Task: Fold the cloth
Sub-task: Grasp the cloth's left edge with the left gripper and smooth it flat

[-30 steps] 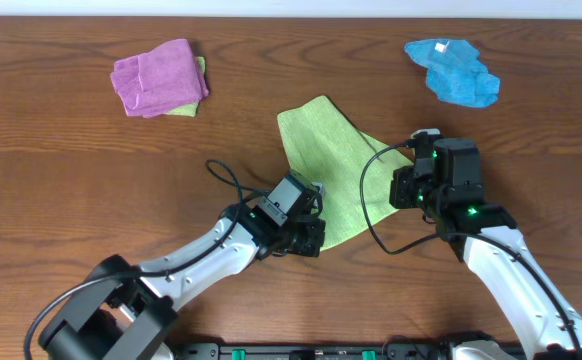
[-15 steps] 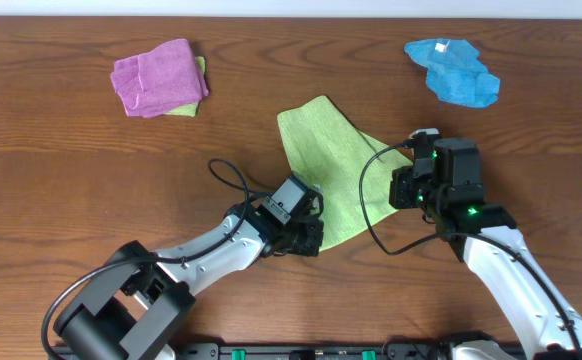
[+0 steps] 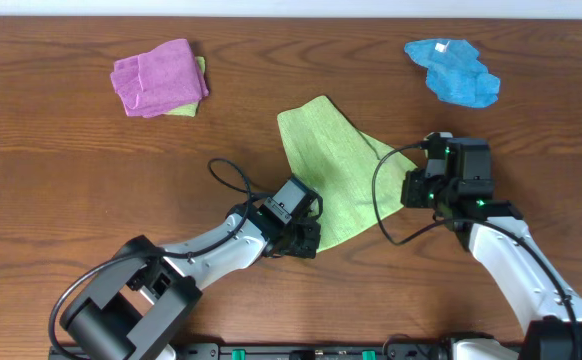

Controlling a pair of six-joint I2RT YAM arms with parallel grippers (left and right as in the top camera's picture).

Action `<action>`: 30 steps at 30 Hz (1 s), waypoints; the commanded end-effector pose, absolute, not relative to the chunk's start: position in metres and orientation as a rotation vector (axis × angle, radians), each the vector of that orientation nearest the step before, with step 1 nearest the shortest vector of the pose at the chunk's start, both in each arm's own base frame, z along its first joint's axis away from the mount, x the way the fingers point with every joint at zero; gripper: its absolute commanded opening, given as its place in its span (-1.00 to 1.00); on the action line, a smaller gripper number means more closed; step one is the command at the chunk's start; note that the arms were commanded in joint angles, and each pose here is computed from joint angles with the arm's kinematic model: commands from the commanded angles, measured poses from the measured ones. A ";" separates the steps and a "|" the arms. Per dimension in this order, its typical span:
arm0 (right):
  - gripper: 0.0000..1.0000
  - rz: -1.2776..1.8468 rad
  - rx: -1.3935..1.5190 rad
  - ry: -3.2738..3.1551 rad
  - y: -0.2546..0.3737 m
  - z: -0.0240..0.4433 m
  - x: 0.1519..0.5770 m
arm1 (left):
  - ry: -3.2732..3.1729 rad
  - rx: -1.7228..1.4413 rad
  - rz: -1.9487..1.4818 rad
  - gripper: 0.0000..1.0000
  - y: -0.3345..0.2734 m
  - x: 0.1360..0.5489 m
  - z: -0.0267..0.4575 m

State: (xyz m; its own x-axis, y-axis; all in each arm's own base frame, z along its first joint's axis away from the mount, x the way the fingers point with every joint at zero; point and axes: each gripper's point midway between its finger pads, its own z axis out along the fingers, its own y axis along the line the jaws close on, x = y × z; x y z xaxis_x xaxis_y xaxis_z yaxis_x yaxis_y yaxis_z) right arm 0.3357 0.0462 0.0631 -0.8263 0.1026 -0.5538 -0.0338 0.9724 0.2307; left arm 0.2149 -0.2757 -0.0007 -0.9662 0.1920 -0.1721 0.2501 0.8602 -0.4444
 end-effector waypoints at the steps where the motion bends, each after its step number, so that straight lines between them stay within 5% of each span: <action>1: -0.97 0.330 0.040 2.506 0.047 0.069 0.340 | 2.902 0.363 -0.676 -0.88 -0.274 0.220 -0.003; 30: -0.97 0.355 0.017 2.493 0.051 0.071 0.342 | 3.018 0.295 0.071 -0.88 -0.180 0.216 -0.016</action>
State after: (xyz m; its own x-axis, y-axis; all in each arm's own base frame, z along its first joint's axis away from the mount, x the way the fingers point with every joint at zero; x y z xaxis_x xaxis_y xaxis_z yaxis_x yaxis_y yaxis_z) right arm 0.3373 0.0507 0.0658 -0.8220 0.1056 -0.5596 -0.0521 0.9646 0.2585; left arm 0.2102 -0.2102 -0.0055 -0.9797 0.1780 -0.0927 0.1874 0.9767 -0.1050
